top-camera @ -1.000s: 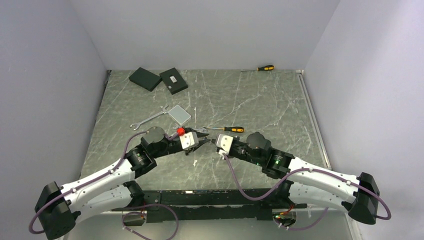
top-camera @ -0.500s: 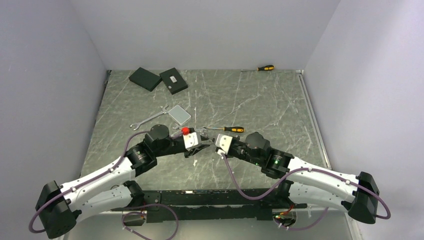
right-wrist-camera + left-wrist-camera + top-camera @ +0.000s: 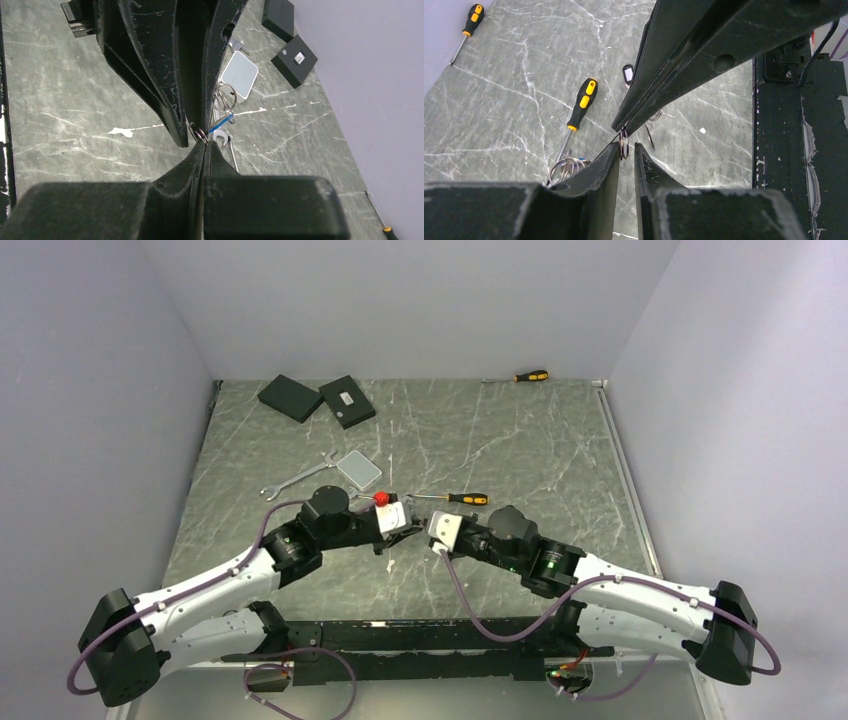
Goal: Put the keys on the keyring
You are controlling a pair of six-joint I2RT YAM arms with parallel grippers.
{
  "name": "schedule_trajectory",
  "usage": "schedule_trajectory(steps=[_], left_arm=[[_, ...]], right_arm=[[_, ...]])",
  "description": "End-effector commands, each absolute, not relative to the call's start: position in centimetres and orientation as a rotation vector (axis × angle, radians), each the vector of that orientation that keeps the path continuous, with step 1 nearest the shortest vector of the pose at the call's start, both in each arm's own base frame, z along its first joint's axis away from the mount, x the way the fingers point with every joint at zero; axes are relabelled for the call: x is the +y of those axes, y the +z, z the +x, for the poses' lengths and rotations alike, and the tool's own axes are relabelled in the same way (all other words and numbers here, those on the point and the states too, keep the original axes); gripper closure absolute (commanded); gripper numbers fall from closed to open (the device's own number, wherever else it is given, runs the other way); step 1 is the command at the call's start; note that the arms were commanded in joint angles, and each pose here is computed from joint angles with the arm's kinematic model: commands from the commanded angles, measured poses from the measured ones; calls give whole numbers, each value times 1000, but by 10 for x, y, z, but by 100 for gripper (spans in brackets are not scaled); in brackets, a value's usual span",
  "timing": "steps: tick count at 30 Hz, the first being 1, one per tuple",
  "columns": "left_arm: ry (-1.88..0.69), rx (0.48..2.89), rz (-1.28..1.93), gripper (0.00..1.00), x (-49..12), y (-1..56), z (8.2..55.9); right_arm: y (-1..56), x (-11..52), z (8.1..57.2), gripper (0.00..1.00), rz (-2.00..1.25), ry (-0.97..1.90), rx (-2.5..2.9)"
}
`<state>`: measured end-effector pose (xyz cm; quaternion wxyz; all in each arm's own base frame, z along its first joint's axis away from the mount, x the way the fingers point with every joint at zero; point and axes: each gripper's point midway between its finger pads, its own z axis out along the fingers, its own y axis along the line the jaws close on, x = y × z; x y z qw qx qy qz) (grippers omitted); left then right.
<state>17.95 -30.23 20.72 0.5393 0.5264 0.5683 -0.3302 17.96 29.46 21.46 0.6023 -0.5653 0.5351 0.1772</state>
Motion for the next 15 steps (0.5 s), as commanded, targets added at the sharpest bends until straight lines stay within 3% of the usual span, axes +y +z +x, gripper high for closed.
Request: schedule_trajectory(steps=[1,3,6,9,13,15], left_arm=[[-792,1267,1218,80,-311,241,184],[-795,1270,1223,84,-311,240,184],[-789,1263,1214,100,-311,240,185],[-779,1234,1181,100,-309,245,186],[-769,1189,1127,100,-304,255,187],[-757,1136,1082,100,-299,265,186]], right_arm=[[249,305,178,100,-1271,426,1151],[248,306,178,100,-1278,429,1150],[248,307,177,100,-1281,430,1149],[251,306,177,100,-1260,439,1151],[260,303,177,71,-1189,474,1159],[267,299,177,67,-1139,492,1150]])
